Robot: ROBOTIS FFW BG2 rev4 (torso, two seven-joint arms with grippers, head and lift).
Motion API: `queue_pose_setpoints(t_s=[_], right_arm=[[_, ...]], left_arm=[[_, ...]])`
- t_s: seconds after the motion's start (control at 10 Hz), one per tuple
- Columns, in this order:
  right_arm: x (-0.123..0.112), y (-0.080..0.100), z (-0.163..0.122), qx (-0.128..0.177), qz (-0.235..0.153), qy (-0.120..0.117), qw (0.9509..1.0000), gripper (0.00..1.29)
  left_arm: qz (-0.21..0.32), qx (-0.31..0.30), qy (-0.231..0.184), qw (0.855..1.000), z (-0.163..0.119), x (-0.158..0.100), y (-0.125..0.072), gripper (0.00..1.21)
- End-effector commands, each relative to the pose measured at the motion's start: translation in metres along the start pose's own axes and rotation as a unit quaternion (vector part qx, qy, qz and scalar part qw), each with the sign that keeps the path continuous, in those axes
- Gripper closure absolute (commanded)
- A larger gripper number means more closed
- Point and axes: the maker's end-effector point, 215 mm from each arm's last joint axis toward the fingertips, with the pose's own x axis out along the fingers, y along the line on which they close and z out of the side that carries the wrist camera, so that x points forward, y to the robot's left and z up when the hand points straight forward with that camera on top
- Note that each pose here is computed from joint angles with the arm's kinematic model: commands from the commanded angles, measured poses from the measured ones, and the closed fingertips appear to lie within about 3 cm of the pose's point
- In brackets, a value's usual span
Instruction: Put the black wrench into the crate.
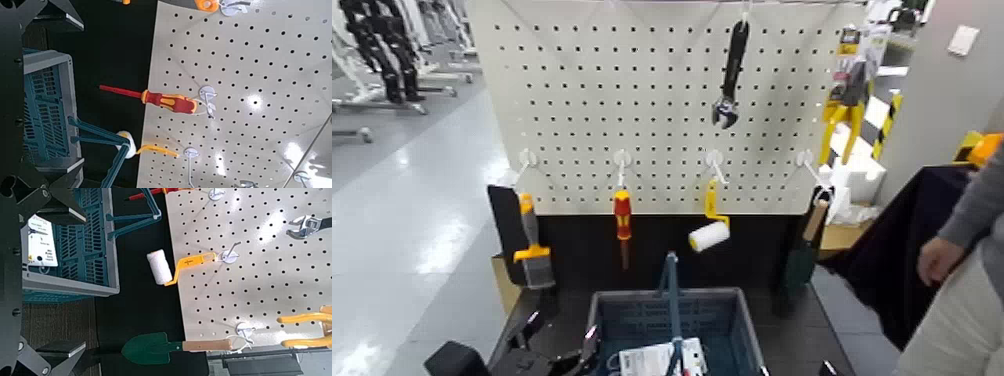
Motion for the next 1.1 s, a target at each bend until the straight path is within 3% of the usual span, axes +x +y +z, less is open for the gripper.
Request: queue_pose_setpoints(t_s=[0.1, 0.6, 1.1], right_arm=[[0.0, 0.0, 0.001, 0.0, 0.001, -0.001, 1.0, 0.18], [0.004, 0.0, 0.008, -0.002, 0.001, -0.01, 1.0, 0.18], [0.025, -0.002, 0.041, -0.024, 0.023, -0.041, 0.9986, 0.18]], left_arm=[[0.0, 0.0, 0.001, 1.0, 0.0, 0.0, 0.0, 0.11], [0.0, -0.001, 0.003, 1.0, 0.0, 0.001, 0.0, 0.11], [-0.001, 0.0, 0.003, 1.0, 0.0, 0.004, -0.002, 0.11]])
